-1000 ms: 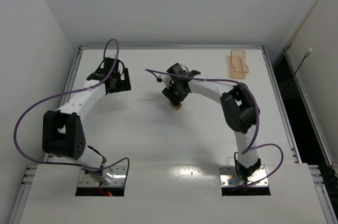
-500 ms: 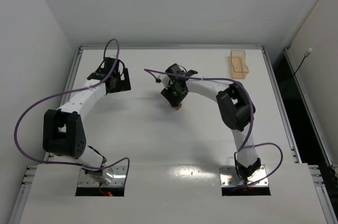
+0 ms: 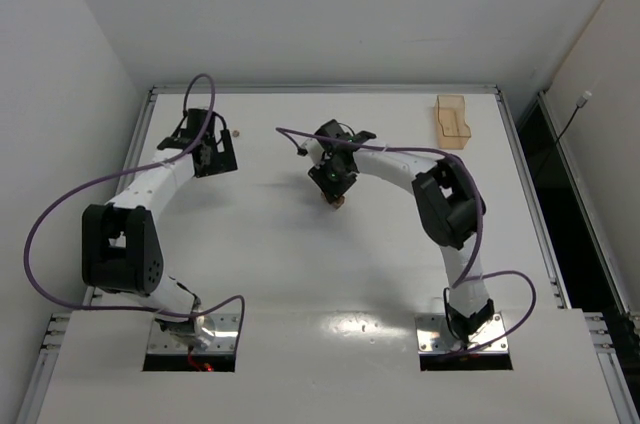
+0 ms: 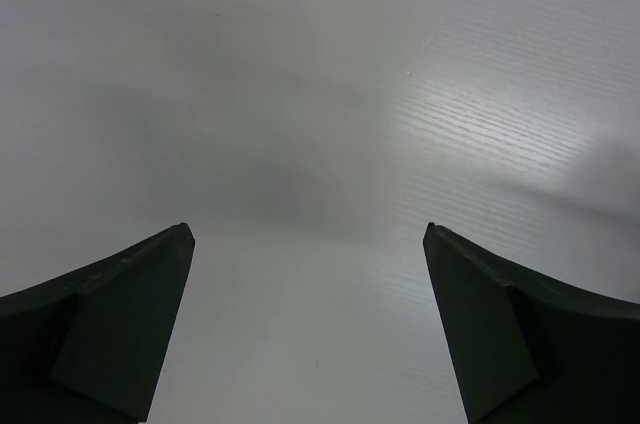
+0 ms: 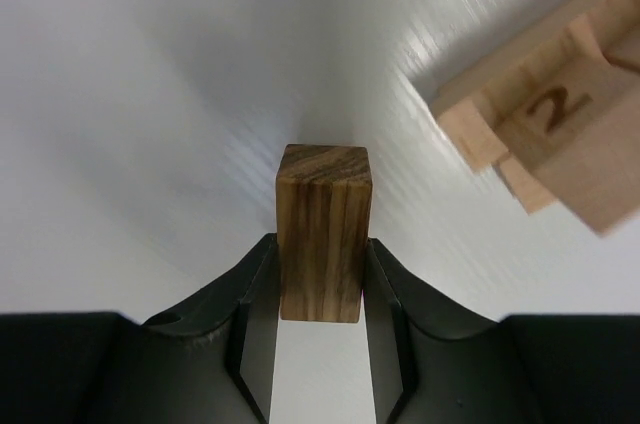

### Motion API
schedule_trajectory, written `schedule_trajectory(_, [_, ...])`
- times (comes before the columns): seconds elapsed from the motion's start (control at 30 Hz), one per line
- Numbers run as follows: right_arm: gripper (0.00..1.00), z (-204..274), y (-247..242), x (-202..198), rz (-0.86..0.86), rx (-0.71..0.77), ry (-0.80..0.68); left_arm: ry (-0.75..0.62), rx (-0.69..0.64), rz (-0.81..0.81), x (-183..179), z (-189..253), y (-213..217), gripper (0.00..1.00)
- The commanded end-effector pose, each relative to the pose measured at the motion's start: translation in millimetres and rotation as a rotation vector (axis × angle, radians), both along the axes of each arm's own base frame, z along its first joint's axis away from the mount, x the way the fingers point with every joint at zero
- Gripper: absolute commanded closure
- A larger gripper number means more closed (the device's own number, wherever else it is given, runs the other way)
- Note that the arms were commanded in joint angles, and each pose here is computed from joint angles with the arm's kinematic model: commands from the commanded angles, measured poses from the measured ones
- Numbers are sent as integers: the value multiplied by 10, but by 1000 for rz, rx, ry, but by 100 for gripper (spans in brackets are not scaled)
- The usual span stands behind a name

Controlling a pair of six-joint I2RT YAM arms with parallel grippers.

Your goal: Build the wood block tower

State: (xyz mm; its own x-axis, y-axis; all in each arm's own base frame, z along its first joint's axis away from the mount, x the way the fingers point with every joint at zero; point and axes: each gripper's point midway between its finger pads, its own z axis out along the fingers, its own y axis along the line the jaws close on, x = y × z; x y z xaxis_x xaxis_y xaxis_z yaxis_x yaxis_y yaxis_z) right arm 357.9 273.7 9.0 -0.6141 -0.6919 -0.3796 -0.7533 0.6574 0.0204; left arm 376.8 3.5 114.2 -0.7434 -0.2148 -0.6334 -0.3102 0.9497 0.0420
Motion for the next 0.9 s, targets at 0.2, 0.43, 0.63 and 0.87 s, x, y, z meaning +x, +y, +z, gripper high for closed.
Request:
schedule_trajectory(0.2, [100, 2019, 217, 124, -307, 333, -216, -82, -16, 102, -26, 137, 180, 0])
schedule_trajectory(0.43, [100, 2020, -62, 681, -663, 321, -211, -92, -12, 130, 37, 183, 207, 0])
schedule_trajectory(0.63, [100, 1758, 86, 917, -711, 305, -178, -82, -3, 136, 68, 172, 221, 0])
schedule_trajectory(0.87, [100, 1308, 65, 1059, -731, 210, -170, -81, -11, 130, 70, 169, 205, 0])
